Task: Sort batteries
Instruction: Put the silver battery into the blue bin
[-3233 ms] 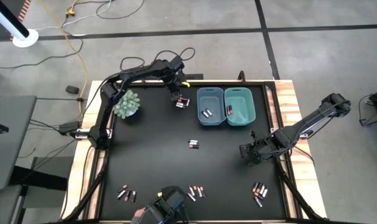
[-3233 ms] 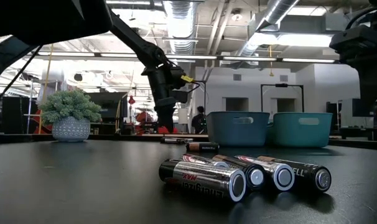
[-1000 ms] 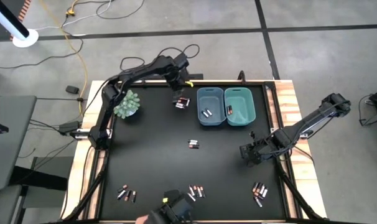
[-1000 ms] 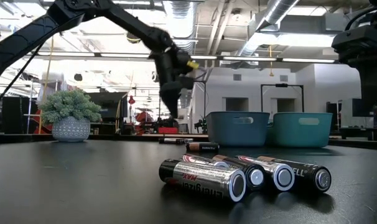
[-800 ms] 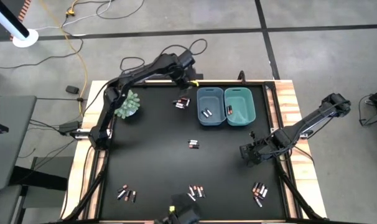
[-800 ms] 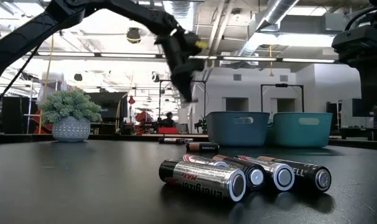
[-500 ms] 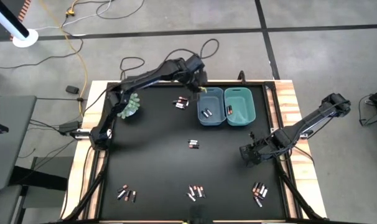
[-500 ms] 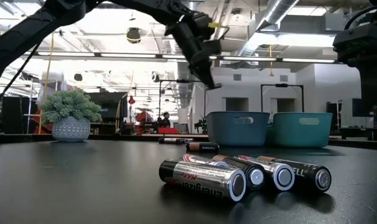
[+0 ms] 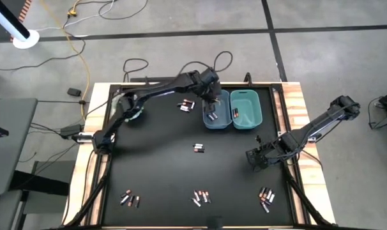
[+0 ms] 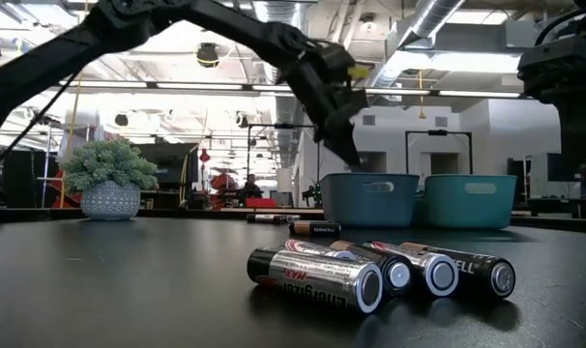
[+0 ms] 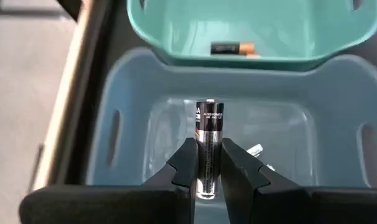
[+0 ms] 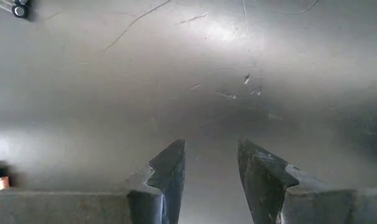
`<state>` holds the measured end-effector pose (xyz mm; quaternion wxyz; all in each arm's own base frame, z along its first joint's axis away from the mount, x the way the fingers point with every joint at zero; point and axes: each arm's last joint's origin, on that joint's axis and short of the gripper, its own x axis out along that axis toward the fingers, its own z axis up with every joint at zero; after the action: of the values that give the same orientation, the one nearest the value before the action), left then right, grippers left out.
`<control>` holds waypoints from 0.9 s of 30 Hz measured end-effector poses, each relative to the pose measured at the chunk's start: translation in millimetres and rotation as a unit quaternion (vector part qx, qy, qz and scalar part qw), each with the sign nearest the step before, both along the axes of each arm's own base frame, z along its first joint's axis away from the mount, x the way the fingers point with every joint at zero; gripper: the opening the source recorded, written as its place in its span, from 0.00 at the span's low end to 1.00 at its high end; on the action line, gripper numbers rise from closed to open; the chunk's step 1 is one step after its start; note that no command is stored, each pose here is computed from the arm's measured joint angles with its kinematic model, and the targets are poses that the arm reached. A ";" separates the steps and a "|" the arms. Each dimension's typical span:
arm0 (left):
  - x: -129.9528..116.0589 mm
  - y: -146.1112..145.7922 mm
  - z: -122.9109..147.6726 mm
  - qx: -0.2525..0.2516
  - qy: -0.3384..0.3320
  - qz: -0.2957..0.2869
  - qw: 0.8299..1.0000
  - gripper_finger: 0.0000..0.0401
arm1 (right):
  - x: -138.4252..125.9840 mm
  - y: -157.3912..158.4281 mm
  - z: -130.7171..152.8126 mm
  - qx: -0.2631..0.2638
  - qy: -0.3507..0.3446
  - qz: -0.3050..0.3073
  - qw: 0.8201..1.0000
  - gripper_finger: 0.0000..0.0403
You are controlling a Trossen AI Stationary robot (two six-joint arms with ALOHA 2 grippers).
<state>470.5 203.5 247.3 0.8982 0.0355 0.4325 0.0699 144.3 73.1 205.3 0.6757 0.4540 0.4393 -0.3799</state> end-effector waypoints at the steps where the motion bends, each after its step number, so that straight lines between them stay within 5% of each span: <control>1: 2.7 1.0 -5.1 -0.006 0.002 0.004 1.000 0.10 | 0.0 0.0 0.0 0.000 0.000 0.000 1.000 0.41; 9: 12.7 -0.2 -43.7 -0.057 0.037 0.008 0.998 0.11 | 0.2 0.1 0.1 0.000 -0.001 0.002 1.000 0.41; 27: 14.5 -3.6 -51.3 -0.067 0.048 0.018 0.996 0.16 | 0.2 0.1 0.1 0.001 -0.001 -0.002 1.000 0.41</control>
<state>485.0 199.9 196.0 0.8753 -0.0293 0.4795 0.0550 144.5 73.2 205.3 0.6751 0.4561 0.4381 -0.3798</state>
